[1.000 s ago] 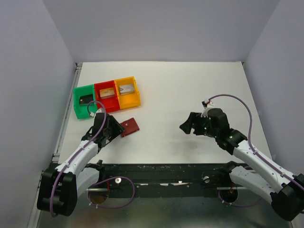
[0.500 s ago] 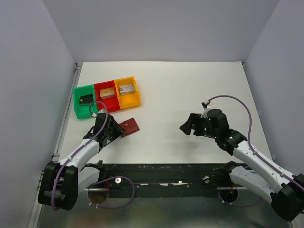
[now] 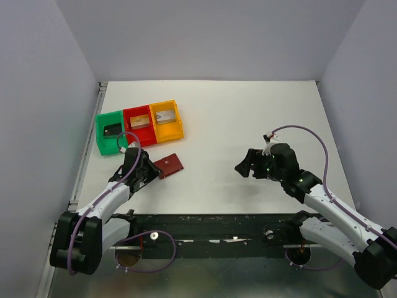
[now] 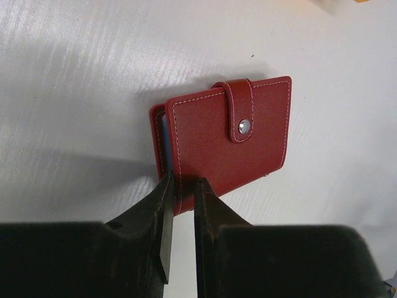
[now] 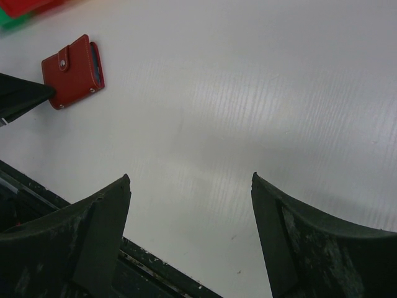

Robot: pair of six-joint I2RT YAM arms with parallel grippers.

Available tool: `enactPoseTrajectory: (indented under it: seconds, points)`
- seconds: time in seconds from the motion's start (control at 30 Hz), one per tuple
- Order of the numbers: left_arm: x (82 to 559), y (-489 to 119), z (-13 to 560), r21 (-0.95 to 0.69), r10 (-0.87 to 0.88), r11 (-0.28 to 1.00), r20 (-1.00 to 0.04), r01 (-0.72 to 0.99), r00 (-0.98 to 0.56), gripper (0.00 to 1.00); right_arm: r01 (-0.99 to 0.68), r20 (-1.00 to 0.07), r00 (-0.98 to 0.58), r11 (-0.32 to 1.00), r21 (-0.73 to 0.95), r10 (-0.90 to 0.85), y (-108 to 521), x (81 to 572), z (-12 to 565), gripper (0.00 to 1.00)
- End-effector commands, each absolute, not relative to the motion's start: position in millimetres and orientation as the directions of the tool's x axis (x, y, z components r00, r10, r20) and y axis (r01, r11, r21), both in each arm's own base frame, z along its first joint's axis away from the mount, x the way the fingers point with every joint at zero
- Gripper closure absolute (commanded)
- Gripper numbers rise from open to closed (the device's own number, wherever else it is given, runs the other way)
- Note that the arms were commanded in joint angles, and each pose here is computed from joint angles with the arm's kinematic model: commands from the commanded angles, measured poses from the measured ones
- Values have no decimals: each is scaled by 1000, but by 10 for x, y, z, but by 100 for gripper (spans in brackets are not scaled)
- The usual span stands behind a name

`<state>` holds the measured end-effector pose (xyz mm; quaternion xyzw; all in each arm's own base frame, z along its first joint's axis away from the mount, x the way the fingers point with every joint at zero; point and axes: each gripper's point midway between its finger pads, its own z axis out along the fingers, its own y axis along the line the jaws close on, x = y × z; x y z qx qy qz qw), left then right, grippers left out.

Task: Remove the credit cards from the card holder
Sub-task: Open the card holder at the center of the board.

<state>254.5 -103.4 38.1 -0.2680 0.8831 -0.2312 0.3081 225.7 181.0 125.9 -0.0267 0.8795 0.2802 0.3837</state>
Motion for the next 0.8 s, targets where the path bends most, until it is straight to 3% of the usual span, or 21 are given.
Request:
enactPoseTrajectory:
  seconds: [0.0,0.17,0.43,0.77]
  points:
    - [2552,-1105,443,-600,-603,747,-432,-285,-671,81,-271,-683,-711,831,485,167,1833,2213,1261,14]
    - [2581,-1191,589,-635,-586,740,-448,-221,-675,99,-290,-684,-711,818,497,164,1868,2196,1325,14]
    - [2604,-1537,1031,-721,-504,693,-494,10,-709,100,-337,-707,-683,779,529,185,1931,2173,1577,9]
    - [2450,-2125,1820,-741,-337,518,-635,426,-695,100,-510,-683,-723,589,627,101,2319,1945,2007,6]
